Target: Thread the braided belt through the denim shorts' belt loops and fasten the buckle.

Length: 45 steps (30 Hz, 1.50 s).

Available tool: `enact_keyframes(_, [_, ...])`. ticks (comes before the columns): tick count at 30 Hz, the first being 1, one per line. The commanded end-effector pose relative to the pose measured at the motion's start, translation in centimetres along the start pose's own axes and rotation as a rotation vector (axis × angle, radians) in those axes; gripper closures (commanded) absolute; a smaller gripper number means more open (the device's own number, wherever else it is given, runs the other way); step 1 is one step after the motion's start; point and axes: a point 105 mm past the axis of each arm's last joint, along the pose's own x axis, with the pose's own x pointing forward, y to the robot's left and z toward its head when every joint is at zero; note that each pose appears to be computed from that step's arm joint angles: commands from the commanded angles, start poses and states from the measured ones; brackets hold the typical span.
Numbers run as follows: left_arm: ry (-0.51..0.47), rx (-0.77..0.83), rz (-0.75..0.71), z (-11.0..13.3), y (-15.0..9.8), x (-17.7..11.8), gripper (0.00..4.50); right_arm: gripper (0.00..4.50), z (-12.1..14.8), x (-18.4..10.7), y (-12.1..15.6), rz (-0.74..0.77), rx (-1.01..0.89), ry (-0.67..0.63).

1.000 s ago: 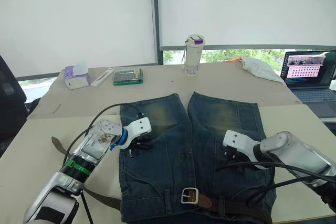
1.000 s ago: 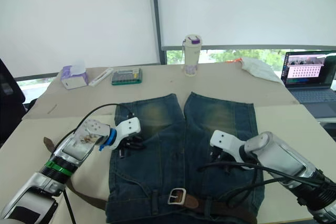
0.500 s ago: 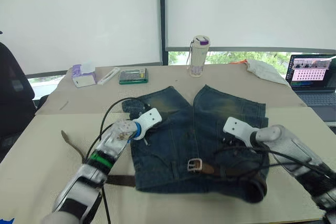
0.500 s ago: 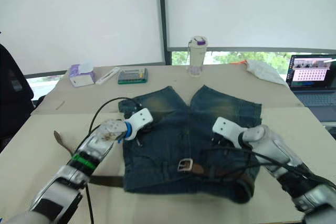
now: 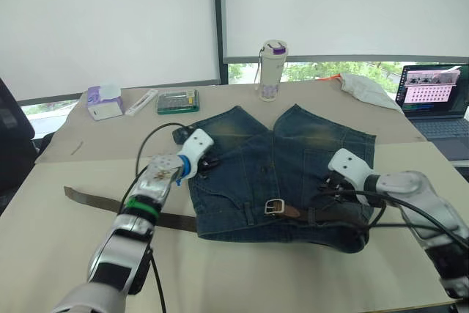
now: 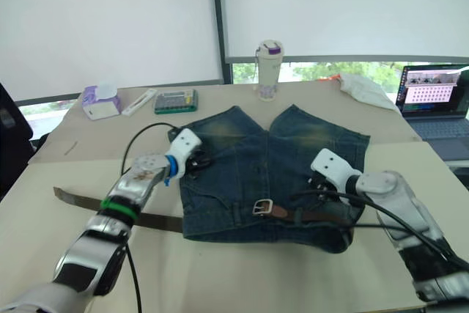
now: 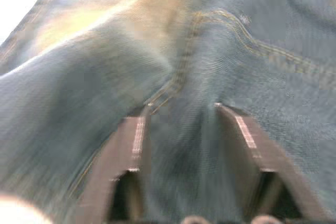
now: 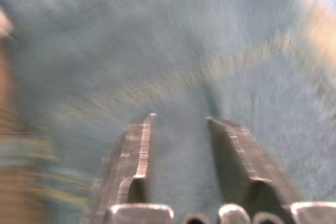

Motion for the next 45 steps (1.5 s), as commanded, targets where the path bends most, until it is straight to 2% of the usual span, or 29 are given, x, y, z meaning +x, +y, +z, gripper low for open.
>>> enact_keyframes(1, [-0.047,-0.073,0.175,1.9,1.9,-3.1,0.79,1.10,4.4,-1.7,1.5,0.007,-0.011,-0.191])
enact_keyframes(2, [-0.026,-0.110,0.265,1.4,2.5,-4.2,0.42,0.74,5.1,-2.1,2.5,0.033,-0.009,-0.236])
enact_keyframes(4, [0.012,-0.165,0.385,0.6,4.0,-5.9,0.02,0.74,6.6,-2.0,3.8,0.066,-0.018,-0.292])
enact_keyframes(8, [0.093,-0.262,0.718,0.1,6.0,-9.9,0.02,0.74,9.8,-2.7,7.3,0.175,-0.122,-0.430])
enact_keyframes(11, [0.231,-0.330,1.007,-1.7,6.2,-13.4,0.02,0.74,10.6,-3.2,9.2,0.260,-0.167,-0.501])
enact_keyframes(13, [0.326,-0.413,1.111,-3.1,5.9,-15.3,0.02,0.74,11.0,-3.1,9.5,0.280,-0.187,-0.525])
enact_keyframes(14, [0.396,-0.439,1.134,-4.3,5.6,-15.9,0.02,0.74,11.2,-3.1,9.4,0.283,-0.200,-0.531])
enact_keyframes(16, [0.460,-0.464,1.211,-5.5,6.0,-17.1,0.02,0.74,11.3,-2.7,9.2,0.275,-0.206,-0.537])
enact_keyframes(20, [0.491,-0.459,1.257,-6.5,8.0,-17.7,0.02,0.74,11.7,-2.0,9.3,0.260,-0.209,-0.547])
enact_keyframes(26, [0.508,-0.455,1.296,-8.5,11.7,-15.1,0.02,0.74,11.9,-1.5,10.0,0.257,-0.207,-0.554])
enact_keyframes(31, [0.542,-0.527,1.348,-10.5,12.4,-15.7,1.54,0.74,11.9,-1.5,10.0,0.231,-0.206,-0.547])
enact_keyframes(34, [0.576,-0.593,1.357,-11.3,11.7,-16.6,2.54,0.74,11.7,-1.7,9.8,0.215,-0.191,-0.538])
enact_keyframes(38, [0.584,-0.607,1.383,-11.6,11.3,-18.1,3.93,0.74,11.1,-1.5,9.9,0.209,-0.133,-0.511])
enact_keyframes(39, [0.559,-0.591,1.387,-11.4,11.4,-18.3,4.24,0.74,11.1,-1.5,9.9,0.207,-0.116,-0.510])
enact_keyframes(40, [0.539,-0.586,1.391,-11.2,11.5,-18.4,4.46,0.74,11.0,-1.5,10.0,0.210,-0.102,-0.507])
enact_keyframes(43, [0.513,-0.615,1.421,-11.0,11.4,-19.2,4.46,0.74,10.8,-1.6,10.2,0.225,-0.065,-0.499])
enact_keyframes(45, [0.442,-0.592,1.445,-9.9,11.9,-19.7,4.46,0.74,10.7,-1.8,10.3,0.235,-0.054,-0.499])
